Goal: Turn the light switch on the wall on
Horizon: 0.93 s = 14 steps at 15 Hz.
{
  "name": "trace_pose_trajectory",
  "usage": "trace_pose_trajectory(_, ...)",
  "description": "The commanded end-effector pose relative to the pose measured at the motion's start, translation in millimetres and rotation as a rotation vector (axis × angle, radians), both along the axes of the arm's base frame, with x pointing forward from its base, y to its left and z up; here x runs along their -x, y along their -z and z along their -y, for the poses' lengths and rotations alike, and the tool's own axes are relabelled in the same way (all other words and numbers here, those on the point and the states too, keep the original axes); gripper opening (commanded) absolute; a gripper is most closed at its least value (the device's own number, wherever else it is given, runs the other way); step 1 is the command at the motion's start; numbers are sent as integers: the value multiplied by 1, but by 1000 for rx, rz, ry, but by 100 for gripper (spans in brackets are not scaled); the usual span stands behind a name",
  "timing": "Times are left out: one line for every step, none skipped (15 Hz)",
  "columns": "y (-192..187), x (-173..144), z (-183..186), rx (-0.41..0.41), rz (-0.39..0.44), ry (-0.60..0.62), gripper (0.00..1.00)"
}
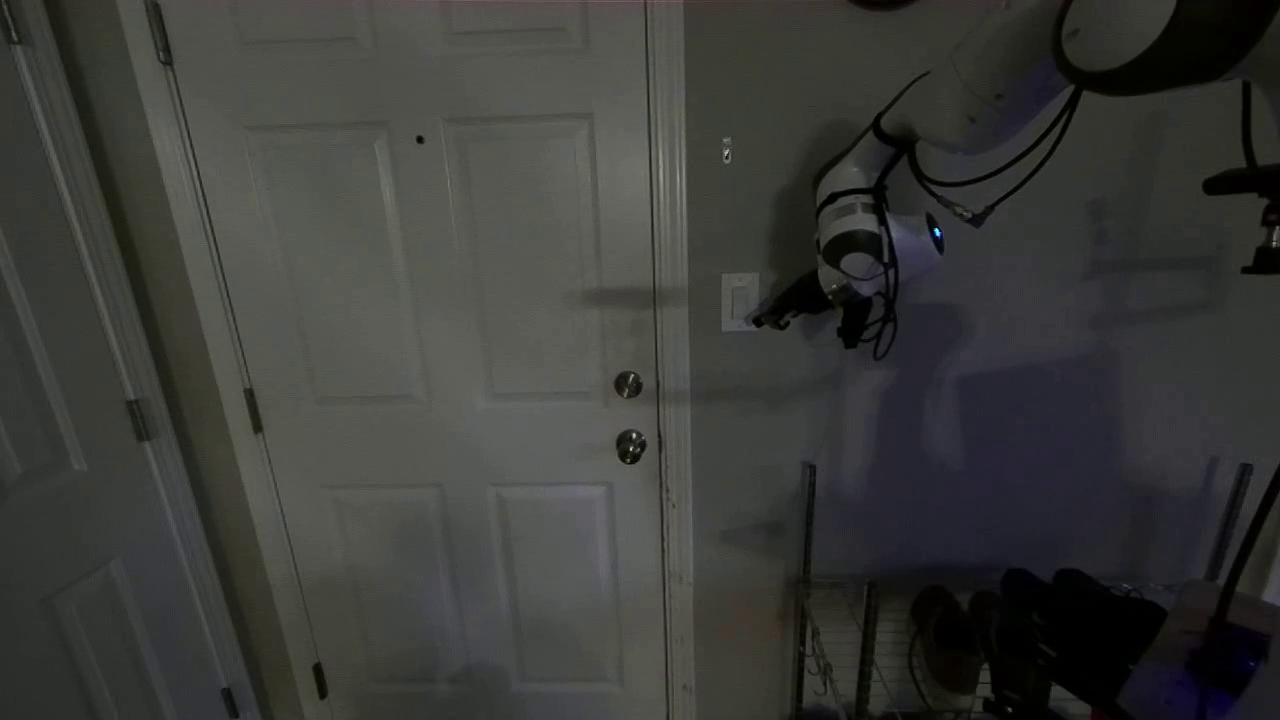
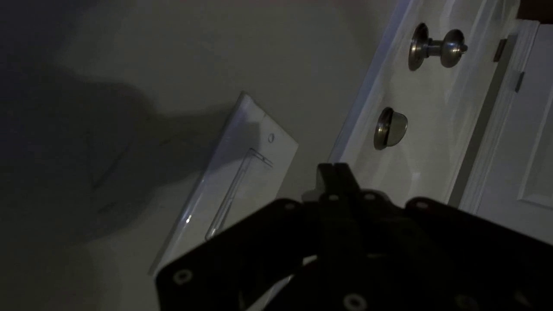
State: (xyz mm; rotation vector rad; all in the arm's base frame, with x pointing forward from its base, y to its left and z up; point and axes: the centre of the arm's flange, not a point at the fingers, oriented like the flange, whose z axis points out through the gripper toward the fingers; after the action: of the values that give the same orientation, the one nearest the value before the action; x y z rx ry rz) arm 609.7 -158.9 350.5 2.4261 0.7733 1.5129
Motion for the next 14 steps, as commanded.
trace_pose_trajectory(-6, -4, 2, -3, 37, 24, 2)
trace_pose_trajectory(-8, -6, 2, -6, 44, 30, 2)
trace_pose_trajectory(-9, -11, 4, -10, 45, 38, 2)
trace_pose_trajectory(-10, -13, 6, -9, 49, 41, 2)
trace_pose_trajectory(-11, -15, 7, -7, 52, 43, 2)
trace_pose_trajectory(-11, -17, 8, -5, 55, 44, 2)
trace_pose_trajectory(-11, -20, 9, -3, 57, 46, 2)
trace_pose_trajectory(-11, -21, 10, -2, 55, 47, 2)
trace_pose_trajectory(-11, -22, 9, -1, 54, 44, 2)
trace_pose_trajectory(-11, -24, 9, 1, 56, 43, 2)
trace_pose_trajectory(-11, -27, 9, 5, 66, 42, 2)
trace_pose_trajectory(-12, -29, 9, 7, 73, 44, 2)
trace_pose_trajectory(-14, -32, 9, 8, 81, 48, 2)
trace_pose_trajectory(-16, -35, 10, 6, 85, 50, 2)
